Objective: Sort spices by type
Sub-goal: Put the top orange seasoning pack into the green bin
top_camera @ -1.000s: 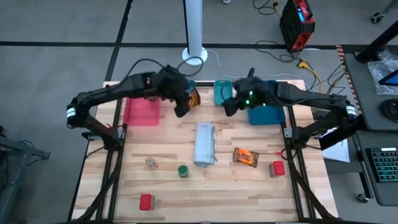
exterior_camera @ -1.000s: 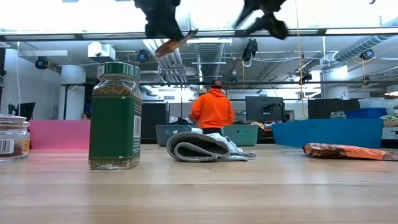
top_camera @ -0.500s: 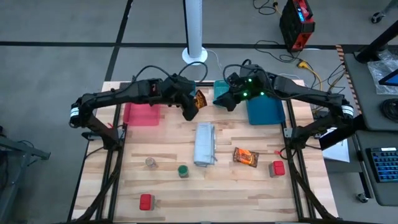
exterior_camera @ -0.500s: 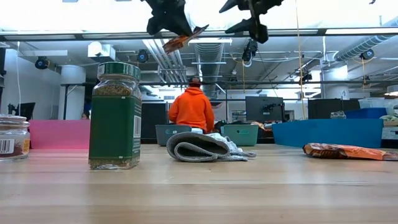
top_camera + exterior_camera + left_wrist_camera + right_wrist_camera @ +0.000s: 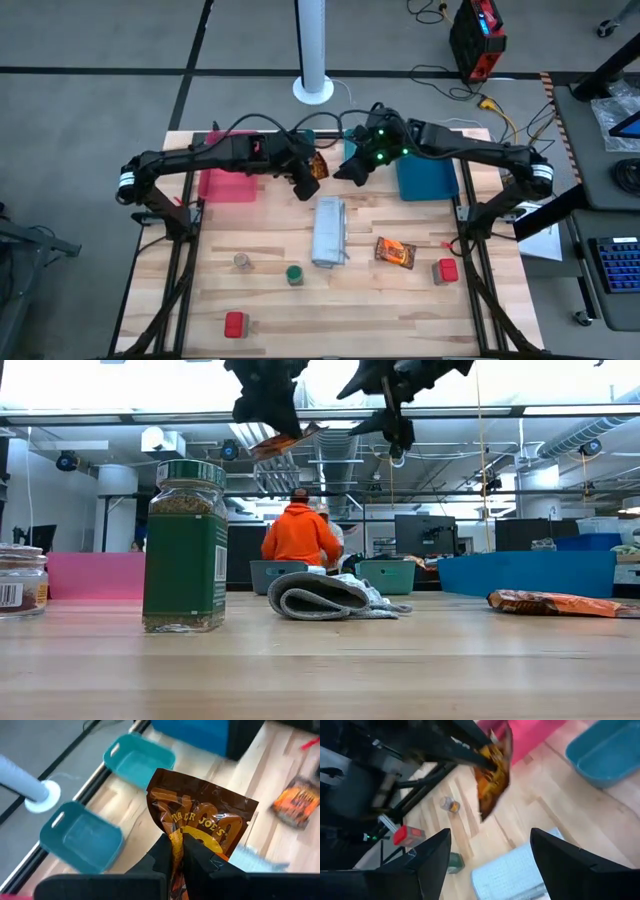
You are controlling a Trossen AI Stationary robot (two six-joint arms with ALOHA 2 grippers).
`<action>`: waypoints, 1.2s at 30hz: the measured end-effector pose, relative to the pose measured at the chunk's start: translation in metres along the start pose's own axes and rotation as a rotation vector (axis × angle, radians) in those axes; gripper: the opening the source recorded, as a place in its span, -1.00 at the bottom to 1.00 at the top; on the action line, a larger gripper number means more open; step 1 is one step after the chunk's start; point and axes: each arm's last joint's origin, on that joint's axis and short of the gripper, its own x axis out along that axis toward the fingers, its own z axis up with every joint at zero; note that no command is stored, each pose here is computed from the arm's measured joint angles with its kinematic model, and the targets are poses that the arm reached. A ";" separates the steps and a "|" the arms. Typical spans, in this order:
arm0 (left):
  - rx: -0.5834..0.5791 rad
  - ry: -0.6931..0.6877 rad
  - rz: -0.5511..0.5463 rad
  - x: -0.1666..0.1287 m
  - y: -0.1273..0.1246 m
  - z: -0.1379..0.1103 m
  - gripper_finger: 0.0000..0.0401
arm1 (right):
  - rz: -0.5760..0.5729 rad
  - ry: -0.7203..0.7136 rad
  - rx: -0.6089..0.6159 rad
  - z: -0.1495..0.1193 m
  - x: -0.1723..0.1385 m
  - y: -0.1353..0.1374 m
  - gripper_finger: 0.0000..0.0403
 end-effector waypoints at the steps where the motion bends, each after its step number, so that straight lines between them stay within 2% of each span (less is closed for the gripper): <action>1: 0.006 0.005 0.001 0.000 0.000 0.000 -0.95 | 0.001 -0.012 -0.011 0.001 -0.002 0.002 0.31; 9: 0.102 -0.008 0.035 0.000 0.001 0.000 -0.95 | -0.069 -0.067 -0.072 0.007 -0.002 -0.001 0.29; 15: 0.101 -0.009 0.035 0.000 0.001 0.001 -0.95 | -0.044 -0.061 0.003 0.009 -0.002 -0.004 0.33; 20: 0.110 -0.012 0.035 0.000 0.001 0.001 -0.95 | -0.029 -0.067 0.006 0.010 -0.003 -0.006 0.33; 28: 0.133 -0.120 0.016 -0.001 -0.001 0.011 -0.95 | 0.007 -0.081 -0.063 0.019 0.032 -0.017 0.24; 33: 0.130 -0.129 0.014 -0.001 -0.002 0.012 -0.95 | 0.014 -0.090 -0.097 0.025 0.035 -0.016 0.16; 36: 0.133 -0.129 0.014 -0.001 -0.002 0.012 -0.95 | 0.007 -0.079 -0.118 0.024 0.038 -0.018 0.03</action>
